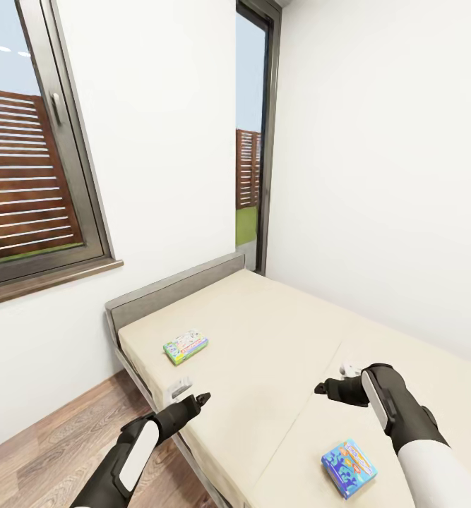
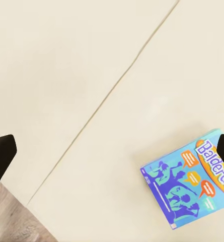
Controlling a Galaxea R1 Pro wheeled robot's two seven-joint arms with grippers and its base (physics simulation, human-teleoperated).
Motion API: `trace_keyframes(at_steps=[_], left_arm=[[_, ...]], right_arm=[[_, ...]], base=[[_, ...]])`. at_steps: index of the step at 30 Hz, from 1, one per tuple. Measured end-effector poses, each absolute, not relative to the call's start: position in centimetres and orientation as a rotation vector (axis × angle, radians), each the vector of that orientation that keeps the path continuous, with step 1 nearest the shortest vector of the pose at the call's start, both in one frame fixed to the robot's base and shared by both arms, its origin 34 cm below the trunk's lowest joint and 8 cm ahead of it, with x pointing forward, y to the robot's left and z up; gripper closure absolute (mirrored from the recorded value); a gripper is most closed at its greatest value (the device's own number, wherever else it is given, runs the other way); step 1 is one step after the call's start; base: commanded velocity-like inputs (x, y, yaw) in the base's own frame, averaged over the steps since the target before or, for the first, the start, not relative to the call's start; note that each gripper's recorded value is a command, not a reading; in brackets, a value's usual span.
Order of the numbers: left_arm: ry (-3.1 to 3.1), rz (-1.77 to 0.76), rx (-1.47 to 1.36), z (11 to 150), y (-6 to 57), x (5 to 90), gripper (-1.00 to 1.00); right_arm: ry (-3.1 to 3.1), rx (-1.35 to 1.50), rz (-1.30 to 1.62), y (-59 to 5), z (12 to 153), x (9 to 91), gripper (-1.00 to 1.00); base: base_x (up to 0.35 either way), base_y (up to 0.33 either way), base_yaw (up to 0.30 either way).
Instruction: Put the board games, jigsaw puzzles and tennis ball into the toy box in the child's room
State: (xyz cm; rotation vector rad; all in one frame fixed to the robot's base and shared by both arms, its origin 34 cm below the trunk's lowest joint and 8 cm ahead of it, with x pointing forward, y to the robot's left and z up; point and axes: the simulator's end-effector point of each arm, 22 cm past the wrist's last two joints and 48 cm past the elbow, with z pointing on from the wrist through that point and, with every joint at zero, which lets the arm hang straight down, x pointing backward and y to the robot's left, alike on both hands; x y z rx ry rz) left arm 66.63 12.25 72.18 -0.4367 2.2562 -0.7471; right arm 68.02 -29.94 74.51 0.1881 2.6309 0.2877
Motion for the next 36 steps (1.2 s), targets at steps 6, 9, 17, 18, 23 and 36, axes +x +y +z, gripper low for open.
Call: trace_keyframes(at_steps=[6, 9, 17, 18, 23, 36], left_arm=[[2.255, -0.746, -0.436, 72.2, 12.3, 66.7, -1.0], [2.255, -0.746, -0.436, 72.2, 12.3, 66.6, -1.0], [2.254, -0.749, -0.437, 72.2, 12.2, 66.7, -1.0], [2.254, -0.749, -0.437, 72.2, 12.2, 66.7, -1.0], [2.254, -0.75, -0.437, 72.2, 12.2, 66.7, -1.0], [2.258, -0.762, -0.433, 72.9, 12.1, 66.9, -1.0]], right_arm=[[2.631, 0.188, 0.288, -29.9, 74.5, 68.0, -1.0], [2.63, 0.186, 0.287, -29.9, 74.5, 68.0, -1.0], [2.627, 0.183, 0.287, -29.8, 74.7, 68.1, -1.0], [2.627, 0.183, 0.287, -29.8, 74.7, 68.1, -1.0], [2.628, 0.18, 0.287, -29.8, 74.7, 68.1, -1.0], [2.678, 0.21, 0.299, -30.2, 74.4, 67.1, -1.0]], base=[[-0.001, 0.0, 0.0], [-0.039, -0.011, 0.0], [-0.122, -0.046, -0.023], [-0.083, -0.029, -0.081], [-0.047, -0.016, -0.062], [-0.002, -0.001, -0.003]])
